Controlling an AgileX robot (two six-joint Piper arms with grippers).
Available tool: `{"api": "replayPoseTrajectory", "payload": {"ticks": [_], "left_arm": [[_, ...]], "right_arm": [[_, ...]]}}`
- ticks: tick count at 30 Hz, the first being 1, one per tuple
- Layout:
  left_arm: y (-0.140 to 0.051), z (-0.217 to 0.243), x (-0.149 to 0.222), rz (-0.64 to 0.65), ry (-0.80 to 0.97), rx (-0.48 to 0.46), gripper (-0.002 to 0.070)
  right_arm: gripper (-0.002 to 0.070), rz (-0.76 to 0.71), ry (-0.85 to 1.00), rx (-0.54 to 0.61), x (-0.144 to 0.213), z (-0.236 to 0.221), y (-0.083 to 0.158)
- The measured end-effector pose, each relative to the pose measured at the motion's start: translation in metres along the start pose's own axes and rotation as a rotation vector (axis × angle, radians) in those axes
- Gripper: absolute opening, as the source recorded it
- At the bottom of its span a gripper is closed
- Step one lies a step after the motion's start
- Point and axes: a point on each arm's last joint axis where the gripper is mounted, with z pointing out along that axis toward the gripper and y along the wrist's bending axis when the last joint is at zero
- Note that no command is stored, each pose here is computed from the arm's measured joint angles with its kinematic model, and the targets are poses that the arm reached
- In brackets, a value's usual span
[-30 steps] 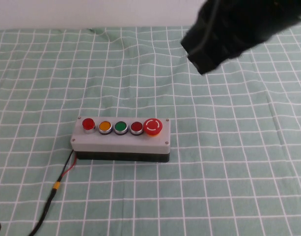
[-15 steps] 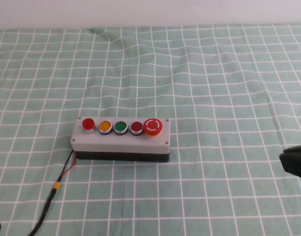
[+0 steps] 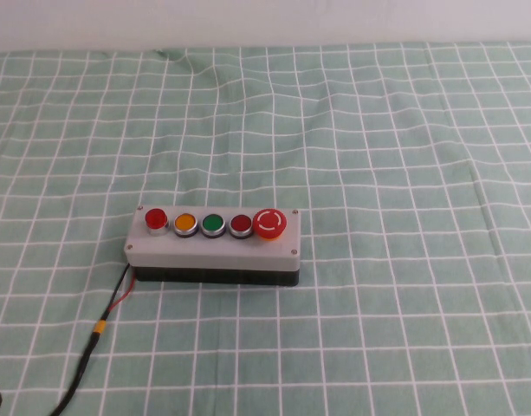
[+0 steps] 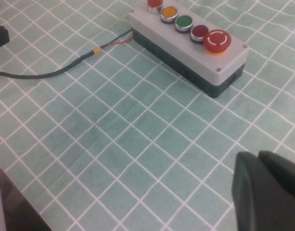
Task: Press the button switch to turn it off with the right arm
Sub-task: 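Press the lit red button on the button box to turn it off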
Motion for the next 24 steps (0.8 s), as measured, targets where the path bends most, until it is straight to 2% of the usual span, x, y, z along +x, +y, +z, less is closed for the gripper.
{"api": "replayPoseTrajectory", "payload": {"ticks": [7,12,19,24], "left_arm": [[0.0,0.0,0.0,0.0,0.0,0.0,-0.0004],[0.0,0.0,0.0,0.0,0.0,0.0,-0.0004],[0.0,0.0,0.0,0.0,0.0,0.0,-0.0004],[0.0,0.0,0.0,0.0,0.0,0.0,-0.0004]], "right_arm": [[-0.0016,0.026,-0.027,0.04,0.007,-0.006,-0.006],[-0.0016,0.111,-0.163,0.209,0.023,-0.03,-0.021],[-0.0016,0.212,-0.375,0.514,0.072,-0.049,-0.029],[-0.0016,0.218,-0.482,0.605,0.102,-0.041,-0.029]]}}
